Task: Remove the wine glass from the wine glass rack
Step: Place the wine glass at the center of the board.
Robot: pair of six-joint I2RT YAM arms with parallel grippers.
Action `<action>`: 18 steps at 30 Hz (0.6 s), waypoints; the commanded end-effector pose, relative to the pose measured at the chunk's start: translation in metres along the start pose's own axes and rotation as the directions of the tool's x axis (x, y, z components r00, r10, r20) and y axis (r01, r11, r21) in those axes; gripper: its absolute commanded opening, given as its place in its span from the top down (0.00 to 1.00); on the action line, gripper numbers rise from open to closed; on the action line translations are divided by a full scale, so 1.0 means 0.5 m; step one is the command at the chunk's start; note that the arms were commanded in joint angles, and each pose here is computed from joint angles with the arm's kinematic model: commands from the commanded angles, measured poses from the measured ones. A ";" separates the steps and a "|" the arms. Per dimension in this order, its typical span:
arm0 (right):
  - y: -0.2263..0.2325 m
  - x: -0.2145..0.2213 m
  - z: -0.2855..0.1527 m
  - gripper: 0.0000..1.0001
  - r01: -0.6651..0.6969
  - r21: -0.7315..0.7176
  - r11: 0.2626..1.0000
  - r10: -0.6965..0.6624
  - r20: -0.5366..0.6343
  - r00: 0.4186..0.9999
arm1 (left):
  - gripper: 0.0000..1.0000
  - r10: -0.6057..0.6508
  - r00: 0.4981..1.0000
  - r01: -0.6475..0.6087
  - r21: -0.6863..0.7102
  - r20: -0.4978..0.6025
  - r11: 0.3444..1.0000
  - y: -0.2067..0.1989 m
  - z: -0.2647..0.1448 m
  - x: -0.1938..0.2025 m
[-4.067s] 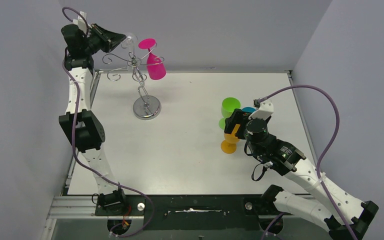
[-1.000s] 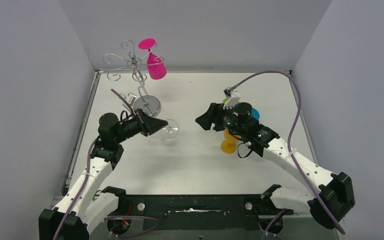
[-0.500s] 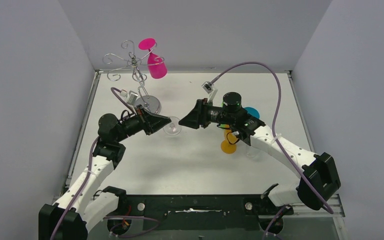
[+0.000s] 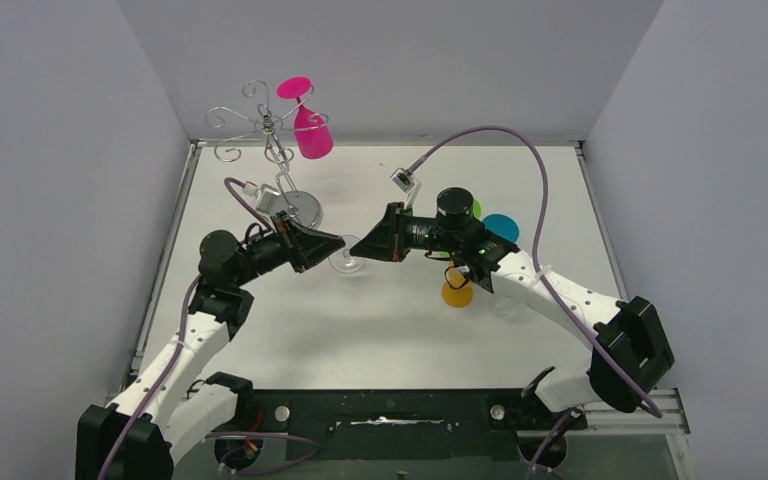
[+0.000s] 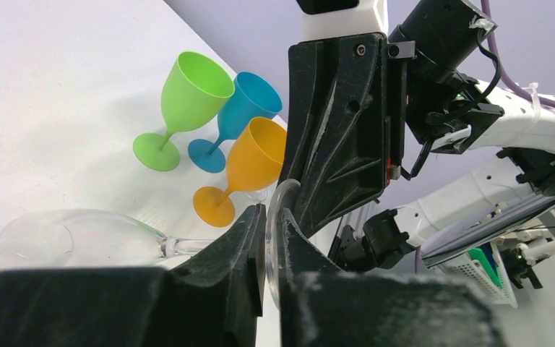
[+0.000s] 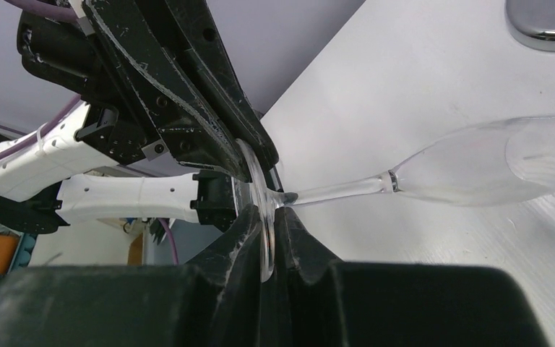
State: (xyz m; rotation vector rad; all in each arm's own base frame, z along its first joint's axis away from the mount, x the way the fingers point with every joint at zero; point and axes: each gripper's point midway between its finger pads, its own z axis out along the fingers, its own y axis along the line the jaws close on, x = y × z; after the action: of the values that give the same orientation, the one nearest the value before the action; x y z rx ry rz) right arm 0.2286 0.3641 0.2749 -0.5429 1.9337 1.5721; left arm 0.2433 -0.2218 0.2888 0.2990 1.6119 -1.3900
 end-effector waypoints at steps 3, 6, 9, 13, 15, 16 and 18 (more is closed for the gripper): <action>0.023 -0.048 -0.020 1.00 0.080 0.022 0.997 -0.082 0.132 0.988 | 0.81 0.080 0.997 -0.080 -0.002 0.013 0.997 -0.015 0.000 -0.021; 0.026 -0.052 -0.028 1.00 0.103 0.036 0.994 -0.108 0.153 0.982 | 0.70 0.037 0.996 -0.044 -0.094 -0.079 0.995 0.016 -0.010 0.010; 0.029 -0.054 -0.036 1.00 0.128 0.043 0.991 -0.133 0.165 0.977 | 0.65 0.010 0.994 -0.017 -0.057 -0.113 0.998 0.002 -0.014 0.026; 0.041 -0.056 -0.041 1.00 0.153 0.022 0.988 -0.155 0.177 0.972 | 0.59 -0.017 0.994 0.026 0.078 -0.104 0.997 -0.046 -0.005 0.018; 0.050 -0.054 -0.041 1.00 0.164 0.004 0.986 -0.162 0.173 0.972 | 0.59 -0.036 0.994 0.046 0.098 -0.107 0.994 -0.050 0.004 0.012; 0.052 -0.052 -0.041 1.00 0.167 0.000 0.986 -0.165 0.167 0.972 | 0.59 -0.037 0.993 0.050 0.110 -0.112 0.993 -0.054 0.009 0.010; 0.054 -0.050 -0.041 1.00 0.175 0.000 0.985 -0.173 0.162 0.971 | 0.60 -0.045 0.991 0.060 0.122 -0.124 0.991 -0.056 0.018 0.010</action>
State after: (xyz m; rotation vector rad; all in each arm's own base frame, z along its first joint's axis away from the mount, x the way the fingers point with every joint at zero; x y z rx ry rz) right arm 0.2313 0.3496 0.2770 -0.4896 1.8821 1.4649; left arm 0.2319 -0.2294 0.2717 0.3292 1.7434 -1.4610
